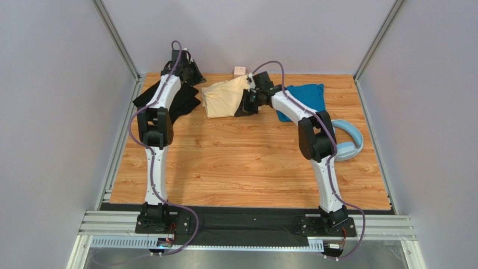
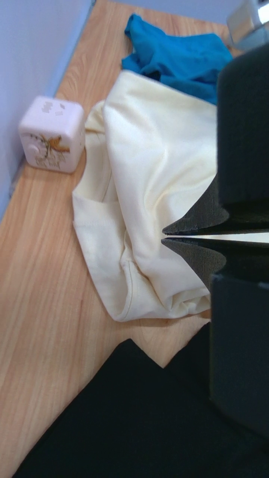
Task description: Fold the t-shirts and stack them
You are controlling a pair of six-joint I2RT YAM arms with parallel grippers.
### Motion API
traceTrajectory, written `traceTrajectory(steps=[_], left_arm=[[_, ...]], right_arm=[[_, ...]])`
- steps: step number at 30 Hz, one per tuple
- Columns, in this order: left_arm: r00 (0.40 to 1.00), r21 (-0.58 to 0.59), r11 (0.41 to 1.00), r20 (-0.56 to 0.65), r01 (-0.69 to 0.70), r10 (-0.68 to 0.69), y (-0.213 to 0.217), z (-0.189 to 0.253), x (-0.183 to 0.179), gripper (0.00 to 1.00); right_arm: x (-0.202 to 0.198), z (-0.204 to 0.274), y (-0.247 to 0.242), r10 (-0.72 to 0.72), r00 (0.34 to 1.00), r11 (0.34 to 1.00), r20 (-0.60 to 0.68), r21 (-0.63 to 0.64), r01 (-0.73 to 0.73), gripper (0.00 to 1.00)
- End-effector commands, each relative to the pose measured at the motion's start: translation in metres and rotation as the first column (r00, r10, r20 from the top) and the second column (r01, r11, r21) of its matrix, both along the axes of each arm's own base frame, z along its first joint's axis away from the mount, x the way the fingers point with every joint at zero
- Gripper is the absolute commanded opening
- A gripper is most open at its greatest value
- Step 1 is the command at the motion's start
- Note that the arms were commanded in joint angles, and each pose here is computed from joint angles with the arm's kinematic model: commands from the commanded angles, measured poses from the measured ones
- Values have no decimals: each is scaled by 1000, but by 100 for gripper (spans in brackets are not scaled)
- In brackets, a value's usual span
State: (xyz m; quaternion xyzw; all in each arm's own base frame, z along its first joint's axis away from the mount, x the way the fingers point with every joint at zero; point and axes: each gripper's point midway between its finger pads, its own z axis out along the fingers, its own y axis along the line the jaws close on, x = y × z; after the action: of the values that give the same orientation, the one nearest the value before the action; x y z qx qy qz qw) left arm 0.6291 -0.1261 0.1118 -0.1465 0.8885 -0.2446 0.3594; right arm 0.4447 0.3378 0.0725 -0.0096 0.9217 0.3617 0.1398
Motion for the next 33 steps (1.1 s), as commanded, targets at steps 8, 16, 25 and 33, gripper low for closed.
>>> traceTrajectory(steps=[8, 16, 25, 33], left_arm=[[977, -172, 962, 11, 214, -215, -54, 20, -35, 2], [962, -233, 948, -113, 219, -250, -91, -27, -53, 0], [959, -221, 975, -271, 18, -79, -43, -57, -56, 0], [953, -168, 984, -281, 63, -109, -31, -57, -67, 0]], right_arm=[[147, 38, -14, -283, 937, 955, 204, 153, 255, 0], [156, -48, -27, -405, 914, 907, 13, 131, 400, 0], [149, -66, -66, -527, 849, 850, -31, 10, 527, 0], [123, -63, -79, -478, 878, 878, -38, -63, 475, 0]])
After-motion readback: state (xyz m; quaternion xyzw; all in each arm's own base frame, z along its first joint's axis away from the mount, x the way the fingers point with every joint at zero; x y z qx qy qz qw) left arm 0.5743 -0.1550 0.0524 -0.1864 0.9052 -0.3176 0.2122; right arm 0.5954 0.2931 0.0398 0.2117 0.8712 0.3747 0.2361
